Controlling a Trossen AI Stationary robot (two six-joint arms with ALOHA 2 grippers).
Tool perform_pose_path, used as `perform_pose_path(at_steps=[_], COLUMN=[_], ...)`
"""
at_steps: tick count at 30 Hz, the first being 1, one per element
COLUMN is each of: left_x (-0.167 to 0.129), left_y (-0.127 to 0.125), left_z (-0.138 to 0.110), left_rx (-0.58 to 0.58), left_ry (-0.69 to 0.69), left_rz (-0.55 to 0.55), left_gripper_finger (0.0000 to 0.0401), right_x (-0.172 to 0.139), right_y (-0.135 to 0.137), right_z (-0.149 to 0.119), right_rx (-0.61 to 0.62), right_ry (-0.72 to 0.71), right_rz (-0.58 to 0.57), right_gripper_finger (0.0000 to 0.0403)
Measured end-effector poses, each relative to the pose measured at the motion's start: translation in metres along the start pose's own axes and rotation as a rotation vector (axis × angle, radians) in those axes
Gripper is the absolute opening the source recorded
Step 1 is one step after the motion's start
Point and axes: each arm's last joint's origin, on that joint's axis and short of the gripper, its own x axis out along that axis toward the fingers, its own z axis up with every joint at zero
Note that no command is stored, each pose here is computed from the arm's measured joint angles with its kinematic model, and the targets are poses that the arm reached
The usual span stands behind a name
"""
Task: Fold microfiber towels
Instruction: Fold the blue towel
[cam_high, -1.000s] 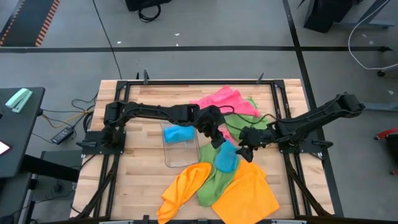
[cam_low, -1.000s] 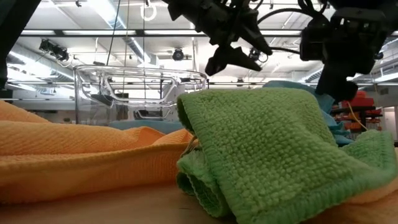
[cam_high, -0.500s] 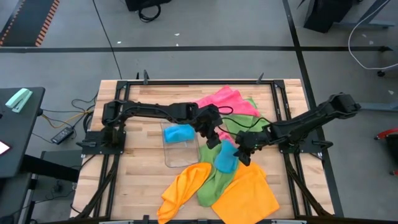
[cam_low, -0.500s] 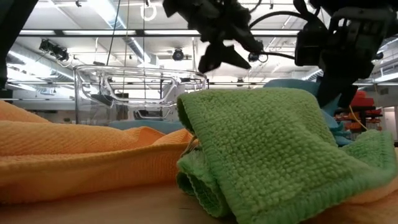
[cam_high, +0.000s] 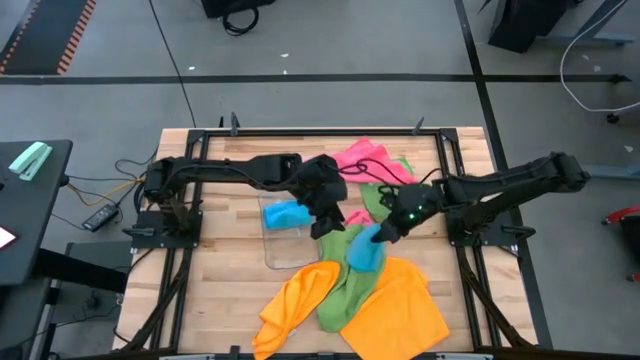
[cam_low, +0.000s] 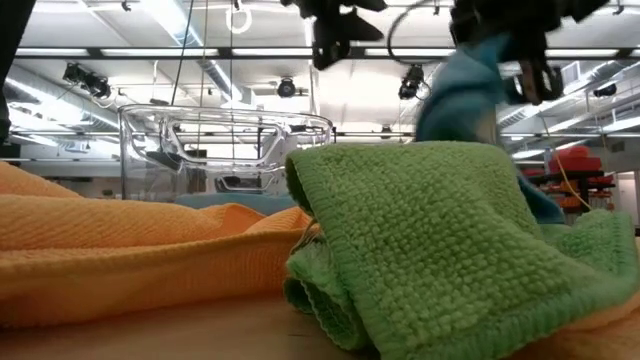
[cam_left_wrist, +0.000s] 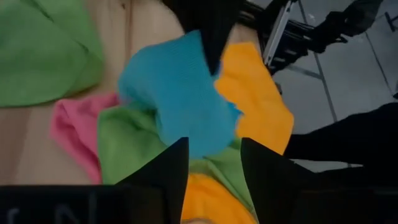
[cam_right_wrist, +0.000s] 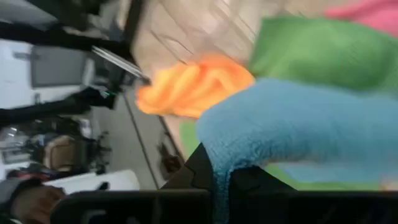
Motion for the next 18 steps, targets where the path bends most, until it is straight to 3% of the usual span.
perform_pose_path(at_steps=[9,18], left_x=[-0.009,-0.023], left_y=[-0.007,-0.011], left_z=[0.001,0.0], left_rx=[-0.013,-0.008], left_ry=[-0.009,-0.023], left_rz=[-0.002,0.072], left_gripper_finger=[0.0147,0.016], right_x=[-0.033,-0.053], right_y=[0.038,0.05], right_z=[0.027,0.043], right_rx=[-0.007,0.037], right_ry=[-0.115,-0.222], right_rz=[0.037,0.037], right_gripper_finger=[0.0013,0.0013])
